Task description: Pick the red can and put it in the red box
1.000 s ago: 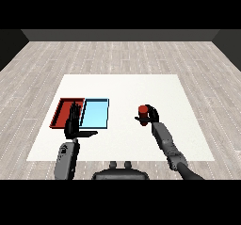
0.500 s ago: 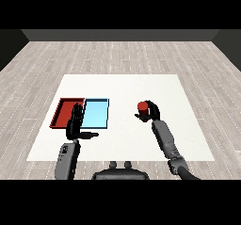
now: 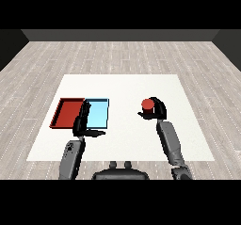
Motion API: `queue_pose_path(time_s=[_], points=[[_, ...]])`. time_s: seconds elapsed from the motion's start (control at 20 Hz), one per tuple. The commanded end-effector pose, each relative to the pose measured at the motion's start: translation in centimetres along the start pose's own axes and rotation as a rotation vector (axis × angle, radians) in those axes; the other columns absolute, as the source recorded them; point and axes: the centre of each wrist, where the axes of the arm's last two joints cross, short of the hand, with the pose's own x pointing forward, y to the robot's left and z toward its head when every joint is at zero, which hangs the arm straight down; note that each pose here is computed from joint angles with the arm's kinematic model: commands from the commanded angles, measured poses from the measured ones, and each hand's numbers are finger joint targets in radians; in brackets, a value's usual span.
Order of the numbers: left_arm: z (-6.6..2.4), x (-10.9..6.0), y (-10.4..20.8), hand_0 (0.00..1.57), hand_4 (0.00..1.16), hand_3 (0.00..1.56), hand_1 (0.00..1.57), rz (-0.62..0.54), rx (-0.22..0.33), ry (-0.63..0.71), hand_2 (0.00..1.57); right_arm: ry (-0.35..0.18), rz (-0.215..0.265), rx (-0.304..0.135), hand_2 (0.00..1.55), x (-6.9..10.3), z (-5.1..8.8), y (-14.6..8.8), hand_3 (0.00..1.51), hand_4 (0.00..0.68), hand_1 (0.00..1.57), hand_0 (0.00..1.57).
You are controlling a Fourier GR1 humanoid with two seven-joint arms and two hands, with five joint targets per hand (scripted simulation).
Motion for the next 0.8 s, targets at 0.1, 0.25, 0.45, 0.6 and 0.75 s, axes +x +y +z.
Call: queue_pose_path(time_s=[0.1,0.25,0.45,0.6,0.75], points=[[0.33,-0.8,-2.3,0.00,0.00,0.00,0.00,0.030,-0.037,0.075,0.00,-0.027,-0.018,0.001,1.43,3.6,-0.3,-1.6,1.38,0.653,1.45,1.45],[0.24,-0.9,-2.7,0.00,0.00,0.00,0.00,0.031,-0.037,0.075,0.00,-0.056,-0.046,-0.020,1.43,2.9,1.3,5.6,1.38,0.655,1.44,1.44],[0.16,-1.2,-3.7,0.00,0.00,0.00,0.00,0.038,-0.059,0.073,0.00,-0.040,-0.062,0.001,1.43,3.0,4.3,11.7,1.38,0.655,1.44,1.44],[-1.46,-1.3,-6.8,0.00,0.00,0.00,0.00,0.066,-0.093,0.118,0.00,-0.034,-0.068,-0.014,1.43,3.0,2.9,12.7,1.38,0.647,1.45,1.45],[-1.38,-1.9,-6.1,0.00,0.00,0.00,0.00,0.068,-0.090,0.137,0.00,-0.047,-0.041,-0.013,1.45,2.6,0.3,13.6,1.40,0.661,1.45,1.45]])
